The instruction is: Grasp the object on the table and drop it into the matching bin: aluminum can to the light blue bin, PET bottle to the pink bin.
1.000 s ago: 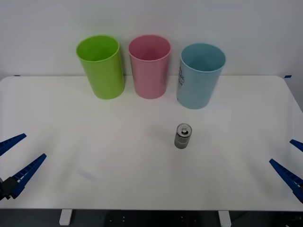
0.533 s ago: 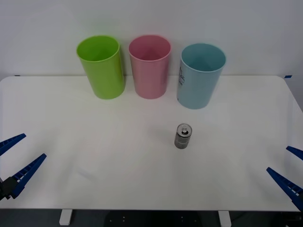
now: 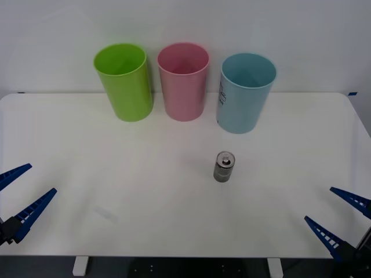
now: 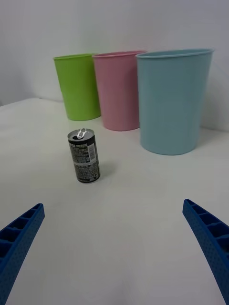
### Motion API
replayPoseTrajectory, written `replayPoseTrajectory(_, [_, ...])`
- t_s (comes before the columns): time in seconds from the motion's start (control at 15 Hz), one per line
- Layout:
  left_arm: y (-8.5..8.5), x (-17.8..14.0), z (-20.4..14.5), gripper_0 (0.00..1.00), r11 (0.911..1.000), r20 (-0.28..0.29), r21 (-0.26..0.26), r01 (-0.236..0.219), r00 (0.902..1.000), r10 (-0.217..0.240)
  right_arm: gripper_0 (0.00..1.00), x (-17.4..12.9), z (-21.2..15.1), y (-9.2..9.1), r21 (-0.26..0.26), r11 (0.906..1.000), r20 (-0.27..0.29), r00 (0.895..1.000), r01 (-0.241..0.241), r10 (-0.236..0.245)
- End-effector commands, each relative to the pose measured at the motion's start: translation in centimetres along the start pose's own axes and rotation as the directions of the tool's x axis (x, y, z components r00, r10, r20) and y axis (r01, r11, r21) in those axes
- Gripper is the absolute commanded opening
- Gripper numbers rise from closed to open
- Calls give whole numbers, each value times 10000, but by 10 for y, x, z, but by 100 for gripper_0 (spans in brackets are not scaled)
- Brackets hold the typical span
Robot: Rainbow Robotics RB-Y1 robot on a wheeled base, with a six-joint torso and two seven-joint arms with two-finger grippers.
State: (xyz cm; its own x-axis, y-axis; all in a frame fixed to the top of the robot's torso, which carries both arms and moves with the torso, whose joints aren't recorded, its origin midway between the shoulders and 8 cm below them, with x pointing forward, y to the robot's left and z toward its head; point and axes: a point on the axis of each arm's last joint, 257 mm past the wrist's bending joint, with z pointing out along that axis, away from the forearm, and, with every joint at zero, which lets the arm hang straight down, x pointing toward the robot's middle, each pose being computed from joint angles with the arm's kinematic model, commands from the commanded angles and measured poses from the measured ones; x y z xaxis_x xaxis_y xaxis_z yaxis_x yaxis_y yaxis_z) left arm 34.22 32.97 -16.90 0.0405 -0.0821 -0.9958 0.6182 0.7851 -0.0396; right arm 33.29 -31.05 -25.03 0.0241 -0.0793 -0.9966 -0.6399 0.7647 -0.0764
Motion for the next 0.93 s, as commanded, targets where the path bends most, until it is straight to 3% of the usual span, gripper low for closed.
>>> replayPoseTrajectory(0.07, [0, 0, 0, 100, 10000, 1, 0, -1, 10000, 1, 100, 18, 18, 3, 13, 9987, -189, 9985, 519, -518])
replayPoseTrajectory(0.93, [0, 0, 0, 100, 10000, 1, 0, -1, 10000, 1, 100, 43, 114, 25, 512, 9983, -476, 9985, 276, -252])
